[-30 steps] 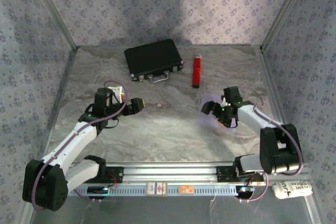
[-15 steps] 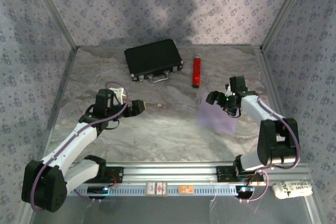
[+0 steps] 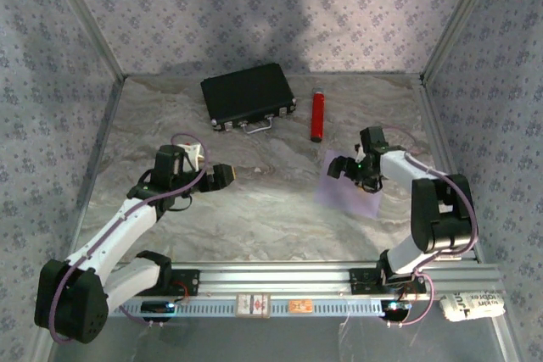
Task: Fold a paper plane with a square sheet of paper (pick it up from the middle)
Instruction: Move the square sheet of paper to the center of the table.
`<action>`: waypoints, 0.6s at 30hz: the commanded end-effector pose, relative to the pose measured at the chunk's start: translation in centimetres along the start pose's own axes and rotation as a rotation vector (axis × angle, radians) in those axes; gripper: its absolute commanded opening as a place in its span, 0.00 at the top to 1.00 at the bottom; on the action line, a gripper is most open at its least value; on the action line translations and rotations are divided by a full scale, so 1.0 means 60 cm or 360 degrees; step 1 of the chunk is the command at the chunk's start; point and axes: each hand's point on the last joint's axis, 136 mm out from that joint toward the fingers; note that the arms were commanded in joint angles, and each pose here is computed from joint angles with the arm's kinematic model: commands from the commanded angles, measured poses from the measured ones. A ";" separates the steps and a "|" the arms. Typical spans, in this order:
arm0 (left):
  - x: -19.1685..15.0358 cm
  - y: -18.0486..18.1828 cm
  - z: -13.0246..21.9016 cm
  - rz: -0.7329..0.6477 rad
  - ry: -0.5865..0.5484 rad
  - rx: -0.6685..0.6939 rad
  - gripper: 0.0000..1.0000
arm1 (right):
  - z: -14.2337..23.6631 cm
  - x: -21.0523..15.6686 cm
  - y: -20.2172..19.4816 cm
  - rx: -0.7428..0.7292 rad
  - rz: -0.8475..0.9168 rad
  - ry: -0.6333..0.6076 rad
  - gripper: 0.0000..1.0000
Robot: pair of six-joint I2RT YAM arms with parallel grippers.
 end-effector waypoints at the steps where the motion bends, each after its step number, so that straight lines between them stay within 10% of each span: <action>1: 0.011 -0.017 0.009 -0.0045 -0.0011 -0.0034 0.00 | -0.014 -0.058 0.005 0.0006 -0.0061 0.0102 0.01; 18: 0.003 -0.004 -0.002 0.0003 0.0092 0.0041 0.00 | -0.079 -0.178 0.224 0.0156 0.0414 0.0178 0.01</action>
Point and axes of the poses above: each hand's point on the last joint's axis, 136 mm out from that joint toward the fingers, its own z axis back along the fingers, its own y axis along the line the jaws close on, x = y × z, and after that the axes turned 3 degrees about -z, right-handed
